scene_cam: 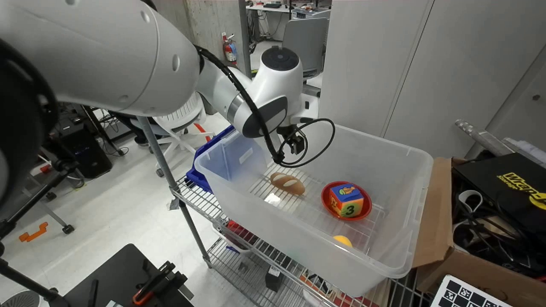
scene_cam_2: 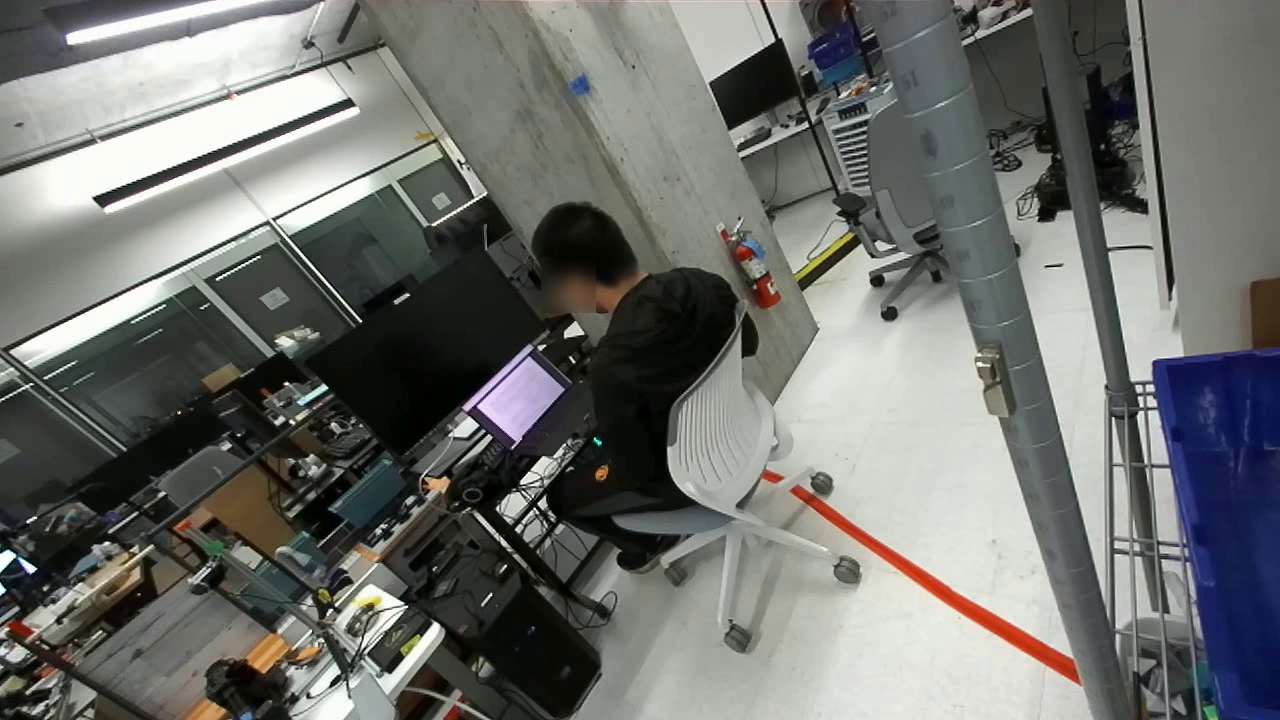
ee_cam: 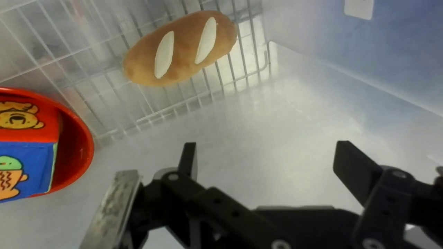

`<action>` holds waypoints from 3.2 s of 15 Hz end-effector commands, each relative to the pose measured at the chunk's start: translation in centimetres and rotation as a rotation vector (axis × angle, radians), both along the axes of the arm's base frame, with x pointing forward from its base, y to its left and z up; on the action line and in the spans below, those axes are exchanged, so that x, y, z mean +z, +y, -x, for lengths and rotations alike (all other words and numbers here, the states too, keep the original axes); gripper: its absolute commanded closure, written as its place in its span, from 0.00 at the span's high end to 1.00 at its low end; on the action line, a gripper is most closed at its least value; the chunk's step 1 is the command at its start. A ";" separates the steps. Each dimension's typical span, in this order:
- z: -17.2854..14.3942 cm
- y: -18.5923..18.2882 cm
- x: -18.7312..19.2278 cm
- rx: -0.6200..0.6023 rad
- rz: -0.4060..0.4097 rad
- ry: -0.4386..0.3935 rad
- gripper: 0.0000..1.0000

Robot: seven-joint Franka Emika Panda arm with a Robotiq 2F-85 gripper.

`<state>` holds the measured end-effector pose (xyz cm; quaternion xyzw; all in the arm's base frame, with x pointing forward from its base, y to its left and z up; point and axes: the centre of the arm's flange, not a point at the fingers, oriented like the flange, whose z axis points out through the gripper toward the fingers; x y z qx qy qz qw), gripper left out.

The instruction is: Remove the brown object from the basket.

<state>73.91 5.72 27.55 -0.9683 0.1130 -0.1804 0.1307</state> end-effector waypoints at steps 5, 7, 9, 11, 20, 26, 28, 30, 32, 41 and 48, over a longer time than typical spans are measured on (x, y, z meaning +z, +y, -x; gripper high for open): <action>-3.5 -0.6 -8.2 -0.069 0.007 0.070 1.00; -3.6 -1.0 -10.0 -0.092 0.010 0.090 1.00; -3.9 -0.9 -11.2 -0.115 0.002 0.101 1.00; -4.1 -0.8 -12.1 -0.140 0.000 0.111 1.00; -4.5 -2.6 -16.4 -0.266 0.064 0.175 0.42; -4.3 -2.1 -16.3 -0.288 0.103 0.220 0.01; -3.3 0.0 -14.4 -0.238 0.104 0.234 0.00; -2.1 2.7 -10.9 -0.176 0.101 0.220 0.03; -1.0 4.8 -6.7 -0.164 0.114 0.207 0.03; 4.0 8.6 11.8 -0.219 0.142 0.232 0.03; 5.1 16.7 12.1 -0.067 0.048 0.181 0.03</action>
